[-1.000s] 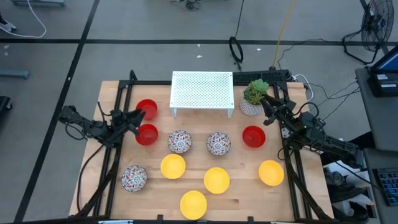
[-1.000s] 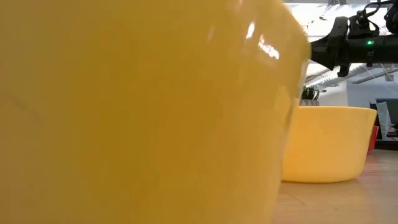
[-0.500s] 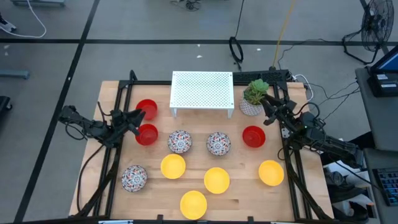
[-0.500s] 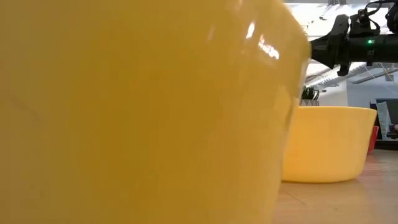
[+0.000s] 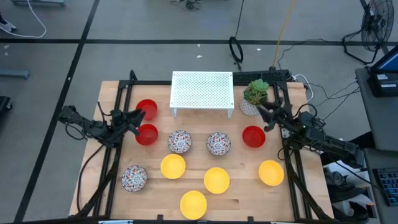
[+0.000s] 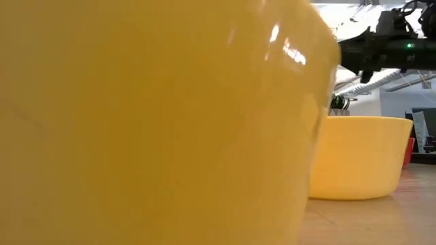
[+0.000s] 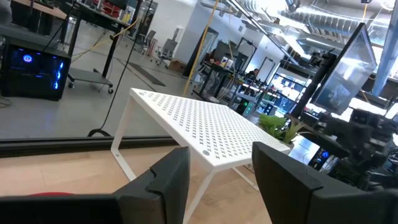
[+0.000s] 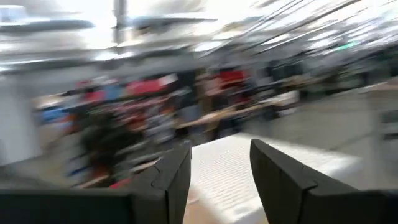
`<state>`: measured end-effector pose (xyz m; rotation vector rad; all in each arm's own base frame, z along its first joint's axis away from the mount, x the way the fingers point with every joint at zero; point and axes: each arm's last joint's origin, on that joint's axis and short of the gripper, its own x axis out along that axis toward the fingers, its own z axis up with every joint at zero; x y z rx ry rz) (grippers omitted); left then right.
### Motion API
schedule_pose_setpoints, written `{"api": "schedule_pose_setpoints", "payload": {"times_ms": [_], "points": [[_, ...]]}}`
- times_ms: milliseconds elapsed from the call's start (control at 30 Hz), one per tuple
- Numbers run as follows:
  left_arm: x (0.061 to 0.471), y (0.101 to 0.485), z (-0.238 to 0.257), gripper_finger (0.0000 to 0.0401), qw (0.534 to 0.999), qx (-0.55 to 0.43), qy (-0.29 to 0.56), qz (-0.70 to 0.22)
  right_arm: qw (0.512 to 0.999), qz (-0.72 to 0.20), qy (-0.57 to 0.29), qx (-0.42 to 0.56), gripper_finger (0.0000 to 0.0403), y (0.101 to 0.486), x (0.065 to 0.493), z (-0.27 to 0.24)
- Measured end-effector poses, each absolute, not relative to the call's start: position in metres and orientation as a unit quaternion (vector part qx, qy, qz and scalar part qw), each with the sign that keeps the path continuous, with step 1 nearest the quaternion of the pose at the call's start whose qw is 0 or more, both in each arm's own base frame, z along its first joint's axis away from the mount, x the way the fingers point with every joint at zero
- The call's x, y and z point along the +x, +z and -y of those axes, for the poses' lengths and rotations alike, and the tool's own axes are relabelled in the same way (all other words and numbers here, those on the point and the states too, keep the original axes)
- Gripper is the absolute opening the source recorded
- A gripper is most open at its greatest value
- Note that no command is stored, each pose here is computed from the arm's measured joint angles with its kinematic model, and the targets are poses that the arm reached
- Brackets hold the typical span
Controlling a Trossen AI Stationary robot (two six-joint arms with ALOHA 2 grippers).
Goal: Pick & Place Mini bowls
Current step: Put the white patterned bowl on the shelf
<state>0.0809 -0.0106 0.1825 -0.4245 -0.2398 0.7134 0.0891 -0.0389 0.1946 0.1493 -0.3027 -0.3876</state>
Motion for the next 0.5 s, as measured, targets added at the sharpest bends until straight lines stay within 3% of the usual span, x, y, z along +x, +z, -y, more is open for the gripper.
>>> {"api": "schedule_pose_setpoints", "payload": {"times_ms": [100,267,500], "points": [[0.081,0.183,0.011,0.0175,0.908,-0.206,0.346,0.116,0.976,0.128,-0.139,0.104,0.0155,0.191,0.093,0.037],[0.081,0.183,0.011,0.0175,0.908,-0.206,0.346,0.116,0.982,0.074,-0.131,0.113,0.0155,0.184,0.101,0.038],[0.081,0.183,0.011,0.0175,0.908,-0.206,0.346,0.116,0.990,0.012,-0.076,0.116,0.0155,0.211,0.117,0.037]]}}
